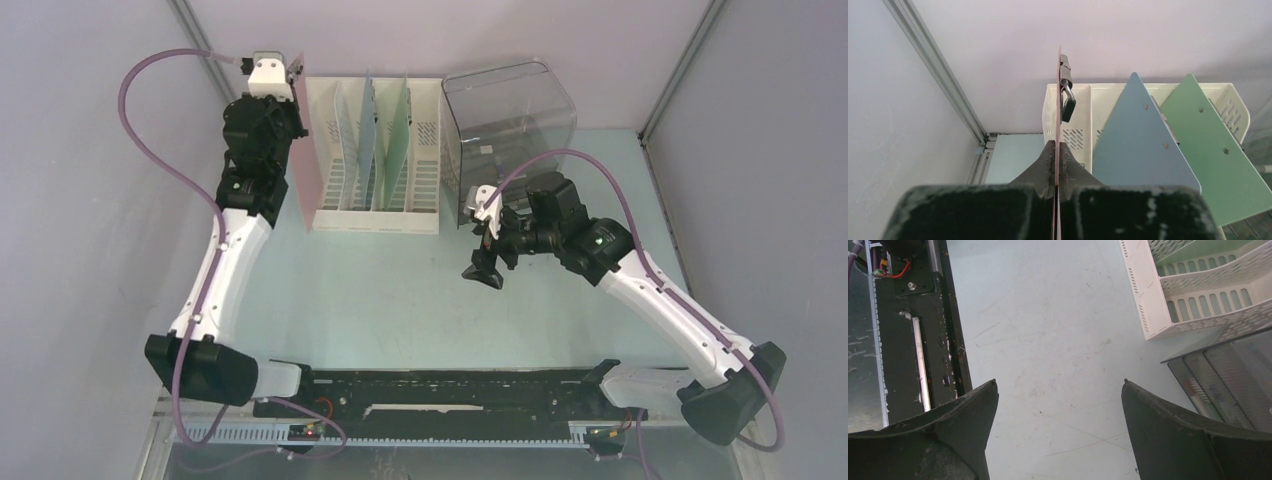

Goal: Organize the desk
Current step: Place the folder in the storage box.

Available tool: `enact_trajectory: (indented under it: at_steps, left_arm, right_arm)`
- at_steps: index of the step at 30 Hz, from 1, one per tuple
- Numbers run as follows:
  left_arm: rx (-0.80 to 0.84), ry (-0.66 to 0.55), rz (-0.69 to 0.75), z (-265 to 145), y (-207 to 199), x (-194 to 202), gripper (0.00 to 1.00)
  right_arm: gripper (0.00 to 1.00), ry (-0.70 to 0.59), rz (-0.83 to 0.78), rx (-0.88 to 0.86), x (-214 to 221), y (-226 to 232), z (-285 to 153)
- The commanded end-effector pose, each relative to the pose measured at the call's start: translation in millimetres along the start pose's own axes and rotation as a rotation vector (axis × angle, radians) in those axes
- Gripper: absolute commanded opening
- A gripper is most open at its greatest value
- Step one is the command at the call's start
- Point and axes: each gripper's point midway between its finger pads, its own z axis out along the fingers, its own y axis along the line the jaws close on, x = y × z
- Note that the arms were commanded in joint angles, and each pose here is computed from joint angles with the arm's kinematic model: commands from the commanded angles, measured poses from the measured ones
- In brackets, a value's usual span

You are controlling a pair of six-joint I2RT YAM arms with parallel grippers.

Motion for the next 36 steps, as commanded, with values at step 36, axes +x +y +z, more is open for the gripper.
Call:
enact_trajectory:
  at_steps: [36]
  left_arm:
    - [0.145, -0.197, -0.051, 105.3, -25.9, 82.4, 0.0]
  right_arm:
    - [1.0, 0.01, 0.112, 0.035, 20.9, -37.7, -5.6]
